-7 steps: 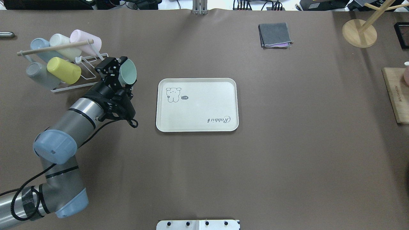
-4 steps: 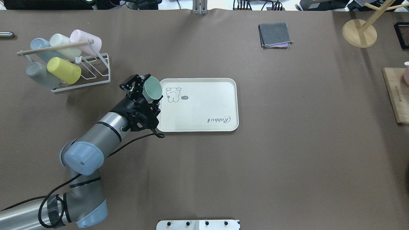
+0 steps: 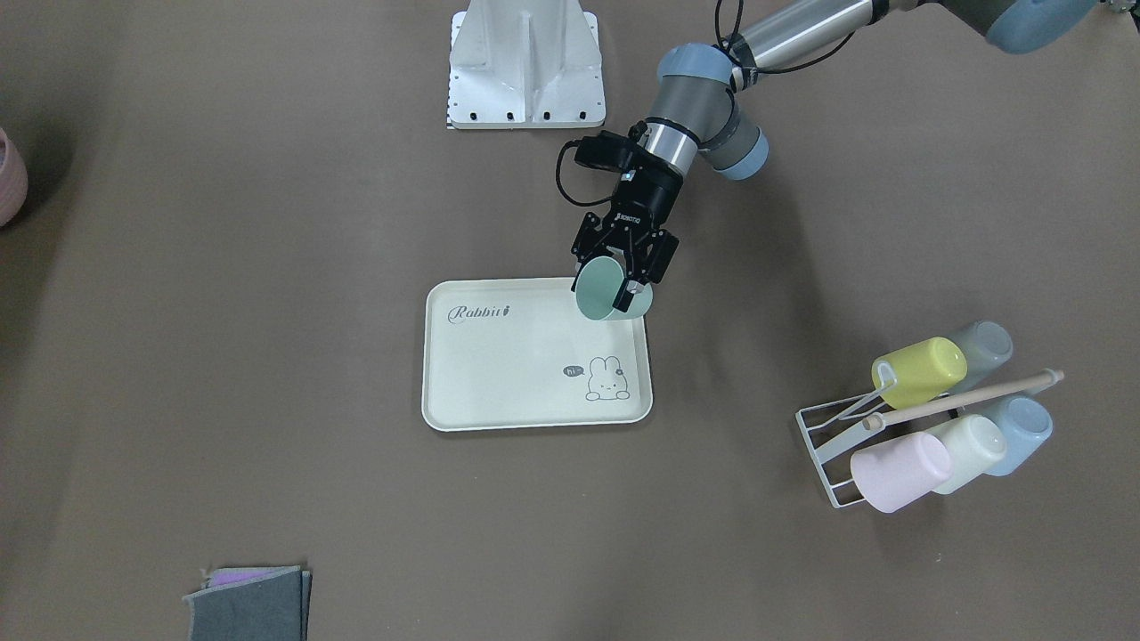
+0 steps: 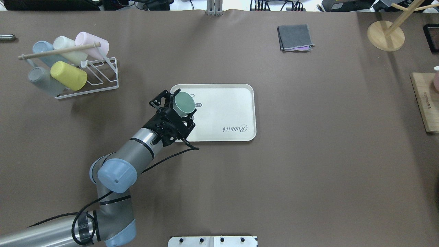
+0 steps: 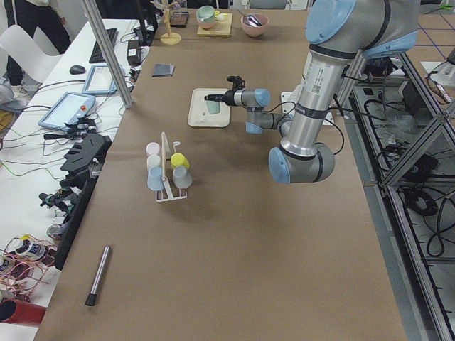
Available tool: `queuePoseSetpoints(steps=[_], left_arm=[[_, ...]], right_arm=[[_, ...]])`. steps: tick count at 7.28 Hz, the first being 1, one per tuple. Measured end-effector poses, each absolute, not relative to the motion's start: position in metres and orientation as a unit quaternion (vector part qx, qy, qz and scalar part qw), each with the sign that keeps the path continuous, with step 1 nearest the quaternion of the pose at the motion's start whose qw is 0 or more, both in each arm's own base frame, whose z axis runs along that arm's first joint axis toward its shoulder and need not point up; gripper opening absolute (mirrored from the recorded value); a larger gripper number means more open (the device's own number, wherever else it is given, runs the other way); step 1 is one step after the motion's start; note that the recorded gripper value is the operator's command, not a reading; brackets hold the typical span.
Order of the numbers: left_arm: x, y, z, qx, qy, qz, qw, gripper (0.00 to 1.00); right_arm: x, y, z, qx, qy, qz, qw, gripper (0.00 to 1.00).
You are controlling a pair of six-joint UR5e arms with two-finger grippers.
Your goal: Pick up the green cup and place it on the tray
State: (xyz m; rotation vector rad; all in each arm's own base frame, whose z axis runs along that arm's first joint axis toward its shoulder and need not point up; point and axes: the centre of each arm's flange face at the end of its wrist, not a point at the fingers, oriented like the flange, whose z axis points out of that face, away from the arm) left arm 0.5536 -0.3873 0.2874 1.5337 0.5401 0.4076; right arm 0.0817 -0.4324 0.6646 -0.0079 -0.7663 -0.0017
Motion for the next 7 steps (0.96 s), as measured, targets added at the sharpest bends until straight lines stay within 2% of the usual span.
queuePoseSetpoints(steps=[7], left_arm=[[0.611, -0.394, 0.235, 0.654, 0.335, 0.061, 0.675, 0.77]], right_arm=[[0.084, -0.432, 0.663, -0.001, -0.374, 0.0, 0.928, 1.0]])
